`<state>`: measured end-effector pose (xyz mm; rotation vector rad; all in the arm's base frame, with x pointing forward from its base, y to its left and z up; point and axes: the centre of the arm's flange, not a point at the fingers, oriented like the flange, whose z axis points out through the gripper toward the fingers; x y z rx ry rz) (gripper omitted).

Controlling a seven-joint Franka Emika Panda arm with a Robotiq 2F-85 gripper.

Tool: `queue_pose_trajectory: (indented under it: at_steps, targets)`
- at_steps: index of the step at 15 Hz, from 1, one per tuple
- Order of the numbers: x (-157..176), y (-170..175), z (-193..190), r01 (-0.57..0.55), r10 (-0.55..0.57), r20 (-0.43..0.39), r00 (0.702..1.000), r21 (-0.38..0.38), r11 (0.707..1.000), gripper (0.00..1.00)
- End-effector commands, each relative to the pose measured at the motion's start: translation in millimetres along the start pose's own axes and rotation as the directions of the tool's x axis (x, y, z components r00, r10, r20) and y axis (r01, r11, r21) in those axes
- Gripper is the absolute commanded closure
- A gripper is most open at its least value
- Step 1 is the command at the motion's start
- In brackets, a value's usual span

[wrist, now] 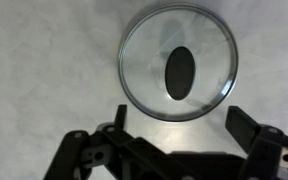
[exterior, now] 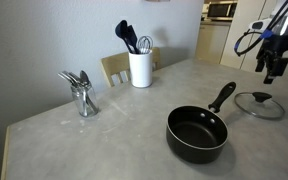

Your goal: Pick the lid on the pot and place it on the table

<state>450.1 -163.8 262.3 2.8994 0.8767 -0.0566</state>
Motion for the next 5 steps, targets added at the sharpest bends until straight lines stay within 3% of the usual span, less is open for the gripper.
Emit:
queue_pose_trajectory:
  at_steps: [1, 2, 3, 5]
  targets:
    - [-8.1, -3.4, -62.5, 0.008, -0.01, 0.06, 0.998, 0.024, 1.0, 0.0]
    - [-7.8, -4.7, -73.6, 0.005, -0.008, 0.089, 0.996, 0.042, 0.999, 0.0]
    - [-8.0, -2.2, -47.2, 0.001, -0.002, 0.048, 0.999, 0.024, 1.0, 0.0]
    - [-10.8, -4.2, -68.7, 0.0, -0.002, 0.066, 0.998, 0.031, 1.0, 0.0]
